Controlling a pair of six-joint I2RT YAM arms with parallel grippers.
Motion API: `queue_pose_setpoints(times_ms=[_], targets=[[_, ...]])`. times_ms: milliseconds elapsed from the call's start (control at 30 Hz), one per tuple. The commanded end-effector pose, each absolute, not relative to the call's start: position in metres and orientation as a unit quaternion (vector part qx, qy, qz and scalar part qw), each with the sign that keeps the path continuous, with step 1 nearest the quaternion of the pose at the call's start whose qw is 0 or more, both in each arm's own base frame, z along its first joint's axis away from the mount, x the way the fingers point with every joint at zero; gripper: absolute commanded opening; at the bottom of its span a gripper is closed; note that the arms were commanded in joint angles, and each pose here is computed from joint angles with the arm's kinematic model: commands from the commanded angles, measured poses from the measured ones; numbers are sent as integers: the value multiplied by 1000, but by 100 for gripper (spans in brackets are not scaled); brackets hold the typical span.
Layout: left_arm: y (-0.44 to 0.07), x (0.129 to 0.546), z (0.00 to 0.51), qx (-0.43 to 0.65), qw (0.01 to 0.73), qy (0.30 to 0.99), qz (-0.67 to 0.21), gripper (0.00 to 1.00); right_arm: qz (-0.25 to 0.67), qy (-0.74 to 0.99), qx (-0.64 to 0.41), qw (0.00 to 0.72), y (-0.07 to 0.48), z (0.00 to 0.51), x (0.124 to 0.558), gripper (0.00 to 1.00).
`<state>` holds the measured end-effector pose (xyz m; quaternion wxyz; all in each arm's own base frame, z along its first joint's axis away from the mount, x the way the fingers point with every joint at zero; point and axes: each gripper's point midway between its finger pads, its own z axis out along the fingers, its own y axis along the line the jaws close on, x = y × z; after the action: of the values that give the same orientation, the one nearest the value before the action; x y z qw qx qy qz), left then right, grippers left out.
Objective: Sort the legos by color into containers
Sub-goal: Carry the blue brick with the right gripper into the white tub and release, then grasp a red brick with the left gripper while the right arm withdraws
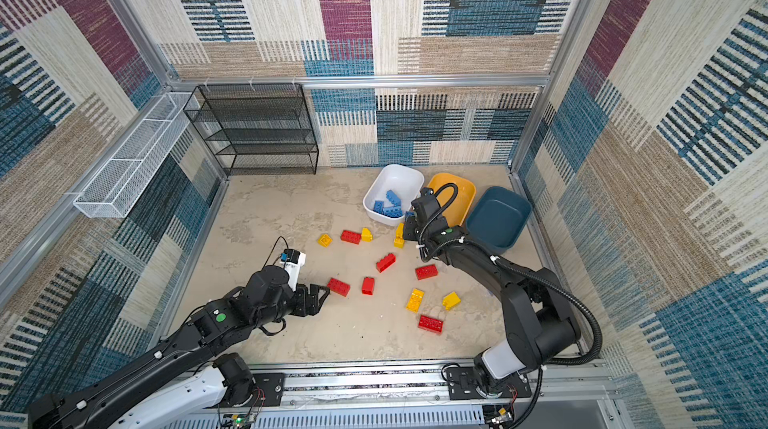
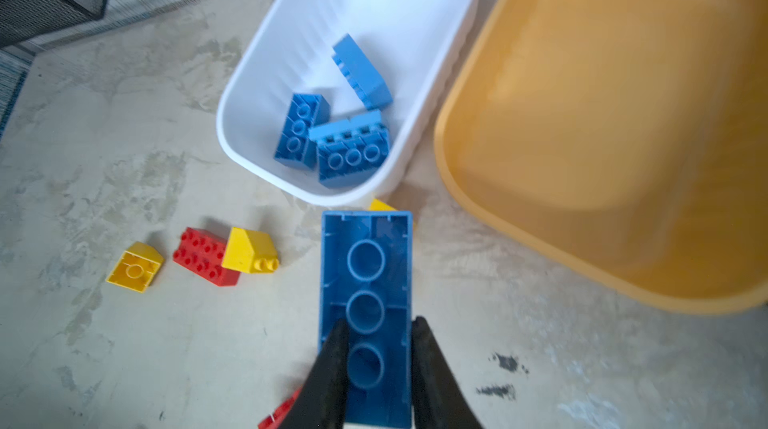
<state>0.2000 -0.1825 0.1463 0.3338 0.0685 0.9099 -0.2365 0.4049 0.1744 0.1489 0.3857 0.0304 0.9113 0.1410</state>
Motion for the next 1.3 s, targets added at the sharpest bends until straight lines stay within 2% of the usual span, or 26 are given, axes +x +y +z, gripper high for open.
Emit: queue_pose_setpoints(times_ms=[0, 233, 400, 567, 667, 800, 967, 1267], targets=[[-188, 201, 149, 65, 331, 907, -251, 82, 151, 909, -2, 388, 190, 159, 427, 26], [-183, 195, 143, 58, 317, 914, -245, 82, 140, 913, -7, 384, 207, 148, 495, 27], [-180, 190, 137, 51, 306, 918, -247, 82, 138, 920, -7, 368, 215, 130, 520, 29], [-178, 190, 139, 53, 308, 919, -239, 82, 143, 917, -7, 372, 219, 134, 532, 38], [-179, 192, 142, 58, 307, 920, -235, 82, 146, 915, -6, 377, 218, 140, 534, 50], [-185, 197, 148, 70, 309, 919, -234, 82, 149, 910, -3, 388, 214, 156, 530, 57], [-207, 206, 150, 113, 286, 925, -226, 81, 165, 897, -13, 410, 206, 189, 510, 61], [-261, 230, 129, 180, 237, 933, -203, 80, 230, 869, -16, 437, 182, 217, 419, 75]])
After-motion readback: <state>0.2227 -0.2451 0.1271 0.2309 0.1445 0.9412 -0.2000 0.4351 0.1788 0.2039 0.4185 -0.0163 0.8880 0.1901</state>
